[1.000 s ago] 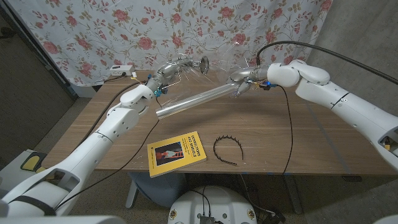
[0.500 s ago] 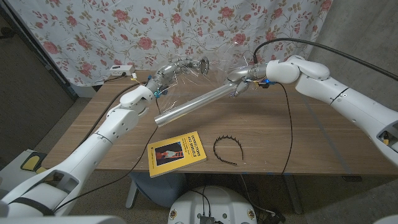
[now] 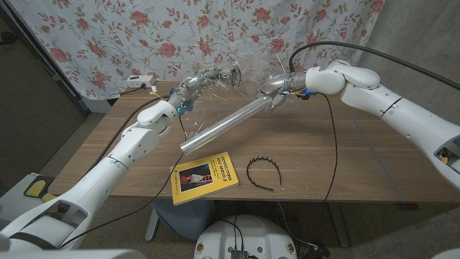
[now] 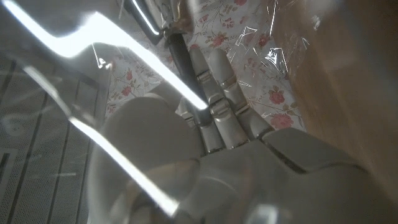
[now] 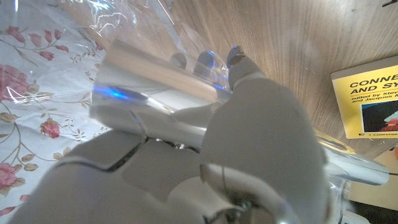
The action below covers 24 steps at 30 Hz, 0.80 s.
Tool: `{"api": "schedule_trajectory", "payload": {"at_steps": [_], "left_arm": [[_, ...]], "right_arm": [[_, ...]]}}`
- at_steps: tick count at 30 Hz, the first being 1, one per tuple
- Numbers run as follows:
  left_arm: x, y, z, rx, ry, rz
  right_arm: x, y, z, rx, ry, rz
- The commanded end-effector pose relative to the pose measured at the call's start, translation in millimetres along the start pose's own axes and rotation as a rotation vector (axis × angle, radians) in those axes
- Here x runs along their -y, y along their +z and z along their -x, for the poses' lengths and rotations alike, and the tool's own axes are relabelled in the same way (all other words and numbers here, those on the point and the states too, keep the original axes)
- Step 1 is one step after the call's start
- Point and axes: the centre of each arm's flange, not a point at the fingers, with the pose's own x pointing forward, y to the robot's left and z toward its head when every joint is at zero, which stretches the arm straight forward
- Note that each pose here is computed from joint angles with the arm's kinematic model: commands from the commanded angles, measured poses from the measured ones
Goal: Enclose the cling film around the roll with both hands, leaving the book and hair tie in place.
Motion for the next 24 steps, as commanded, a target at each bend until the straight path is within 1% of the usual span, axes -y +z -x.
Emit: {"api": "schedule_trajectory", "payload": {"at_steps": [1, 5, 6, 7, 8, 9, 10, 13, 17, 21, 24], "left_arm": [[0.5, 0.2, 4.6, 0.0, 0.0, 0.003], [-0.1, -0.5, 5.1, -0.001, 0.0, 0.006], [-0.7, -1.1, 5.5, -0.001, 0.002, 0.008], [-0.7, -1.1, 5.5, -0.001, 0.002, 0.008], [-0.9, -1.3, 5.7, 0.0, 0.003, 0.009], [-1.4, -1.8, 6.1, 0.001, 0.004, 0.01], [-1.6, -2.0, 6.3, 0.001, 0.005, 0.011], [-1.8, -2.5, 6.4, 0.001, 0.006, 0.013], [-1.2, -2.8, 6.1, 0.002, 0.002, 0.012], [-0.5, -3.8, 6.6, 0.001, 0.006, 0.015], [0.0, -4.1, 6.5, 0.002, 0.006, 0.015]], "right_arm": [[7.8, 7.4, 2.1, -0.008, -0.031, 0.09], [9.8, 7.1, 3.0, -0.033, -0.044, 0.104], [10.2, 5.3, 4.0, -0.055, -0.056, 0.097], [10.2, 5.2, 4.0, -0.057, -0.057, 0.097], [10.3, 3.3, 4.7, -0.07, -0.065, 0.086], [10.6, -0.5, 6.1, -0.1, -0.082, 0.066], [10.8, -1.9, 7.1, -0.115, -0.09, 0.058], [10.9, -3.0, 8.9, -0.139, -0.111, 0.043], [10.5, 5.4, 9.7, -0.17, -0.133, 0.089], [7.2, 15.7, 10.2, -0.176, -0.156, 0.104], [3.8, 23.0, 9.5, -0.178, -0.159, 0.124]]}}
